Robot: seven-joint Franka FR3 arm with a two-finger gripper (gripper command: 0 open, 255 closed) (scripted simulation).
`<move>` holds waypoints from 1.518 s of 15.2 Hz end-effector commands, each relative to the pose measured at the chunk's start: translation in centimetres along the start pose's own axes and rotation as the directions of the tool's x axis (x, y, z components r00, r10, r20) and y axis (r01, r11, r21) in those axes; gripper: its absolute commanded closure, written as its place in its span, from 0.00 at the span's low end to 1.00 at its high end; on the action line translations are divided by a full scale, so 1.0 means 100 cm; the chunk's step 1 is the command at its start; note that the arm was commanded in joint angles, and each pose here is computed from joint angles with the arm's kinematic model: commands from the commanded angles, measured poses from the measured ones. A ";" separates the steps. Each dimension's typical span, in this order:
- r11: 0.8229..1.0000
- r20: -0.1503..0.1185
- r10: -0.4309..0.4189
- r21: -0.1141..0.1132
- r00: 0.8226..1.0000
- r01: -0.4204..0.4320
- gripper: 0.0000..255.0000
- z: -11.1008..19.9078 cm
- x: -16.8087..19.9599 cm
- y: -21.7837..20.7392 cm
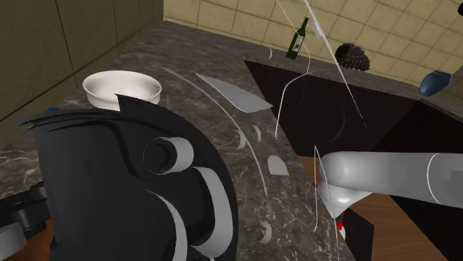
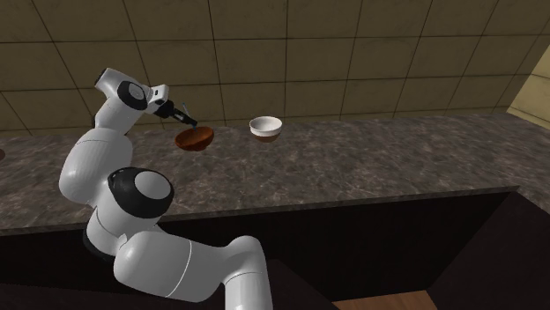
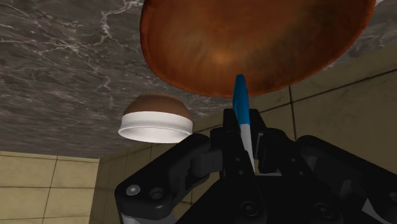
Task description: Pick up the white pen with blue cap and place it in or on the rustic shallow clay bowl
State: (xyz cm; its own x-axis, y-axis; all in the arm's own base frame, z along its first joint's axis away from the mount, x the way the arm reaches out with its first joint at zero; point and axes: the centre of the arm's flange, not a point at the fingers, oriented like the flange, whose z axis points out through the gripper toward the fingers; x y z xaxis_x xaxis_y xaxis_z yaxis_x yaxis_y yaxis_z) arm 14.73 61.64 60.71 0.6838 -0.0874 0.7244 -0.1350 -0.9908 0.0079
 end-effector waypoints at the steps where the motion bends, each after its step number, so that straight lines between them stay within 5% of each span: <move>1: 1.000 0.000 0.000 0.000 1.000 0.000 1.00 0.007 -0.007 0.000; 8: 1.000 0.000 0.000 0.000 1.000 0.000 1.00 0.007 -0.007 0.000; 9: 1.000 0.000 0.000 0.000 1.000 0.000 0.00 0.007 -0.007 0.000; 14: 1.000 0.000 0.000 0.000 1.000 0.000 0.00 0.007 -0.007 0.000; 18: 1.000 0.000 0.000 0.000 1.000 0.000 0.00 -0.043 -0.007 0.000; 23: 1.000 0.000 0.000 0.000 1.000 0.000 0.00 -0.043 -0.007 0.000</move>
State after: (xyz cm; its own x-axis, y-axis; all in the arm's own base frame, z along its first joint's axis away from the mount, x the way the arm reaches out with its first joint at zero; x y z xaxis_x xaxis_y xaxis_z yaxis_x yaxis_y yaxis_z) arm 11.13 62.16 63.13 0.6837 -0.0875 0.7245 -0.1349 -0.9908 0.0075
